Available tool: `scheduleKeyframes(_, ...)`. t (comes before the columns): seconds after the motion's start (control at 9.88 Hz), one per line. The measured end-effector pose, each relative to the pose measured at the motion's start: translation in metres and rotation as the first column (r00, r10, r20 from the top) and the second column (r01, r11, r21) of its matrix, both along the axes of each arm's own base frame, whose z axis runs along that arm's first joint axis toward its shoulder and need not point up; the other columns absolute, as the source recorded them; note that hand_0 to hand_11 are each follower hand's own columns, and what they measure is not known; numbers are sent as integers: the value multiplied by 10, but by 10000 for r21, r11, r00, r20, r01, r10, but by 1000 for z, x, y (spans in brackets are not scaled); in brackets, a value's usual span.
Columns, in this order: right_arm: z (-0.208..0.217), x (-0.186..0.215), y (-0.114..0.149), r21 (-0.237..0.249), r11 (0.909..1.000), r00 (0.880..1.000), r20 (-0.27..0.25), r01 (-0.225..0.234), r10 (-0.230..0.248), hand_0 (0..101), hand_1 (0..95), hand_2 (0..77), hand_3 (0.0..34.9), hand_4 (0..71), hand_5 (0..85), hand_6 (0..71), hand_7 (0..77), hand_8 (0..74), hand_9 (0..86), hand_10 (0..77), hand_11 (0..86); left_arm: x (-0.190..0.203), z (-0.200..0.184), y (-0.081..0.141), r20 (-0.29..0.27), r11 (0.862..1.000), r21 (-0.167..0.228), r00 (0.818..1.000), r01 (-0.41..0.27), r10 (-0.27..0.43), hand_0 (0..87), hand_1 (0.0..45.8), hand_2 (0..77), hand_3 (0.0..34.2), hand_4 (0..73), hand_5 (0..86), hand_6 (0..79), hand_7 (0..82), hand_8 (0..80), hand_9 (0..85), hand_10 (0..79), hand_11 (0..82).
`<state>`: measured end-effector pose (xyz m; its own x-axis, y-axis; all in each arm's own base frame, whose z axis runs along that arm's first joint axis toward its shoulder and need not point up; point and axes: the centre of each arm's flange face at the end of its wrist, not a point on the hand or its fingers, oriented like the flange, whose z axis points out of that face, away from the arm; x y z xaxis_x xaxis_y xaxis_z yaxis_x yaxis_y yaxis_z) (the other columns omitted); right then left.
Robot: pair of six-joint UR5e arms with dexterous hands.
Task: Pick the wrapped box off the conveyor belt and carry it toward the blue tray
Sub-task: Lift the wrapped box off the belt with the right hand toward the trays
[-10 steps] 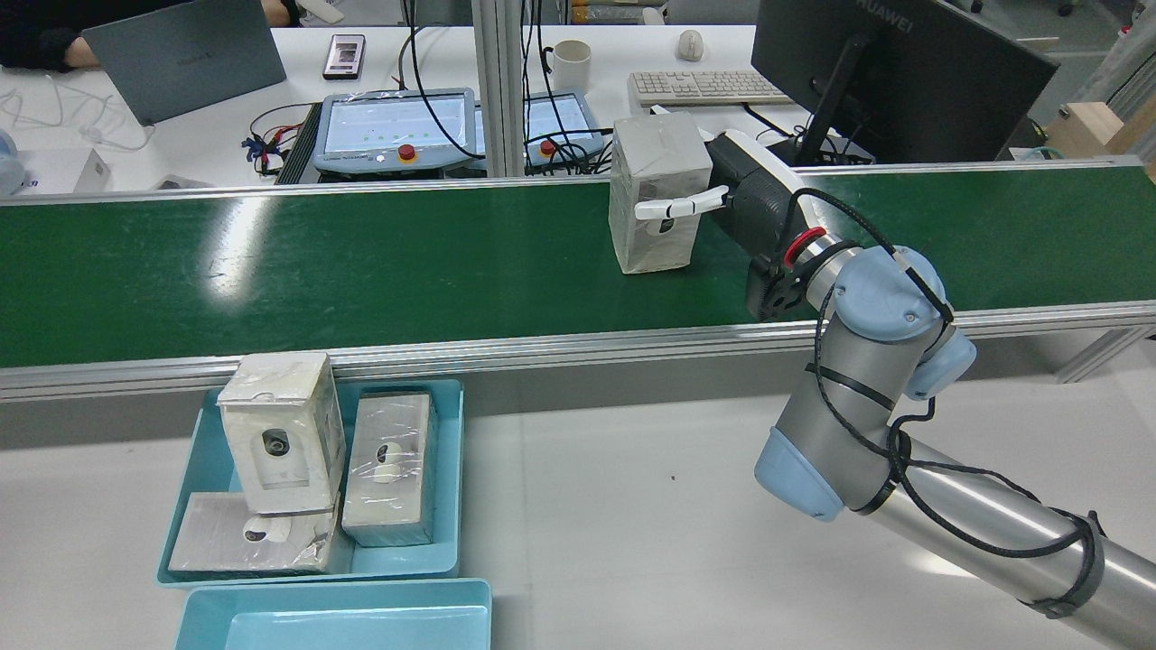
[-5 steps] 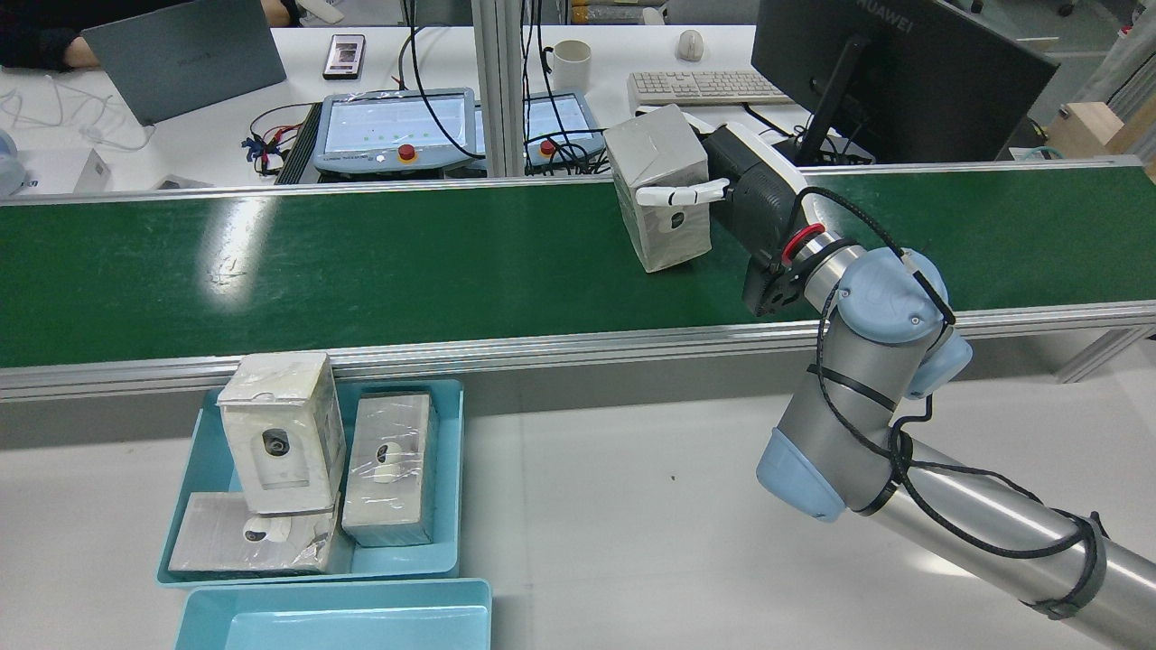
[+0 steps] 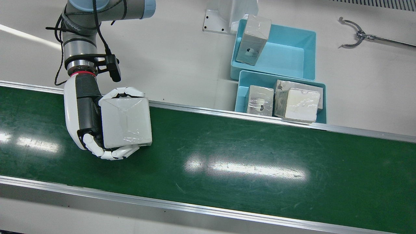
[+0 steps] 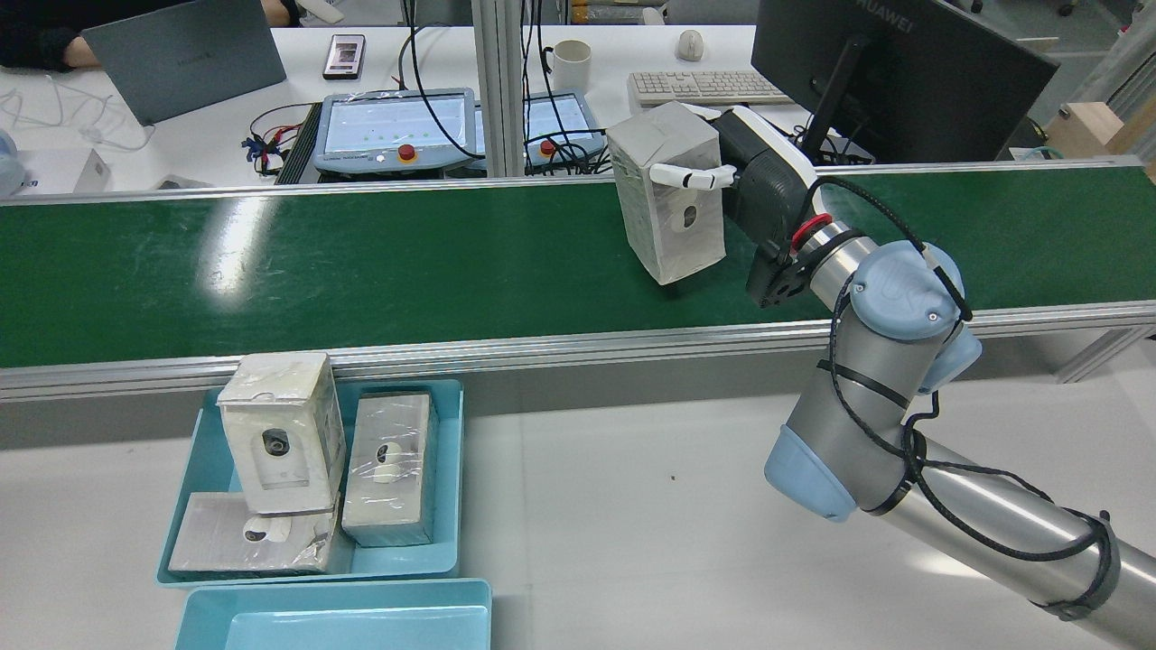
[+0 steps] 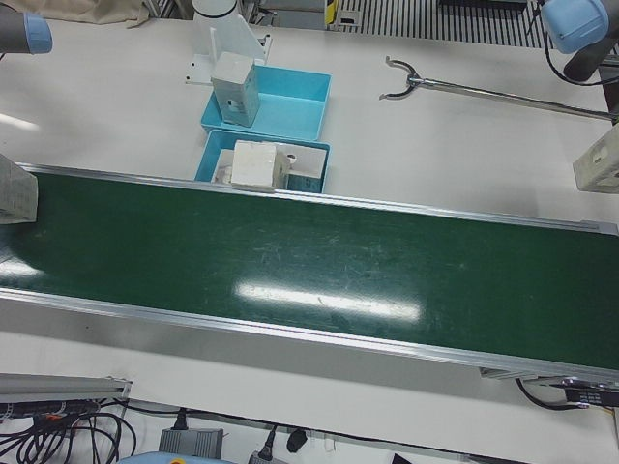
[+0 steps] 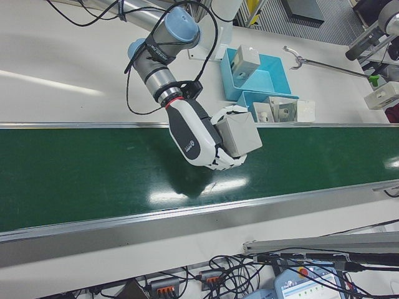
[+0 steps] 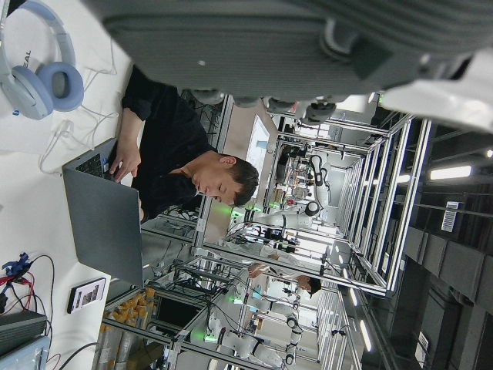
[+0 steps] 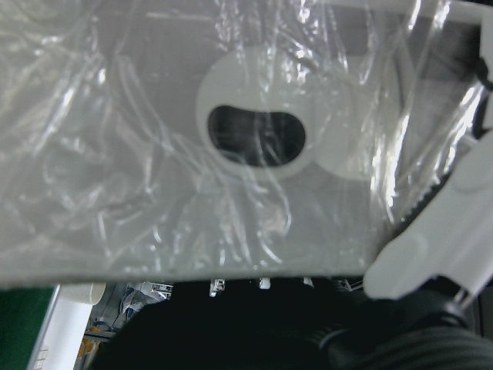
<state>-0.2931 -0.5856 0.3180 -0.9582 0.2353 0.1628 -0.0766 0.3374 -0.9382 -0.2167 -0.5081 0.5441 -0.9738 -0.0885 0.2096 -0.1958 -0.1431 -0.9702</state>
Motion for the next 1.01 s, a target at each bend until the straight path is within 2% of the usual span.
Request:
scheduleKeyframes(0.2,-24,9,7,418,9991,9993,364,-69,54,435,5,295,1,229,431,333,349,425,415,409,393,0,0,0,0,10000,1,10000,0,0,0,0,5,0,0,11,0,0,0,0,5,0)
scheduleKeyframes(0.3,-42,12,13,686,9975,9978,653,-171,126,418,11,305,2,229,431,333,349,458,404,453,387,0,0,0,0,10000,1,10000,0,0,0,0,5,0,0,11,0,0,0,0,0,0)
scheduleKeyframes(0.4,-61,10,21,945,9953,9951,982,-232,139,421,11,305,2,229,431,333,349,469,404,464,387,0,0,0,0,10000,1,10000,-1,1,0,0,11,0,0,11,0,0,0,0,0,0)
scheduleKeyframes(0.51,-81,2,30,1209,9924,9921,1254,-210,57,423,11,305,2,245,431,382,333,469,404,475,382,0,0,0,0,10000,1,10000,0,0,0,0,5,0,0,11,0,0,0,0,0,0)
scheduleKeyframes(0.81,-129,-47,66,1773,9840,9836,1731,195,-507,426,11,305,1,245,431,387,333,469,404,475,382,0,0,0,0,10000,1,10000,0,0,0,0,5,0,0,11,0,0,0,0,5,0)
scheduleKeyframes(0.91,-143,-69,85,1907,9810,9810,1808,353,-705,426,11,305,1,245,431,398,333,524,376,475,382,0,0,0,1,10000,1,10000,0,0,0,0,11,0,0,11,0,5,0,0,5,0)
scheduleKeyframes(1.01,-153,-90,106,2003,9786,9794,1832,472,-848,426,11,305,1,245,431,398,333,524,376,475,382,0,0,0,0,10000,1,10000,0,0,0,0,5,0,0,11,0,0,0,0,0,0)
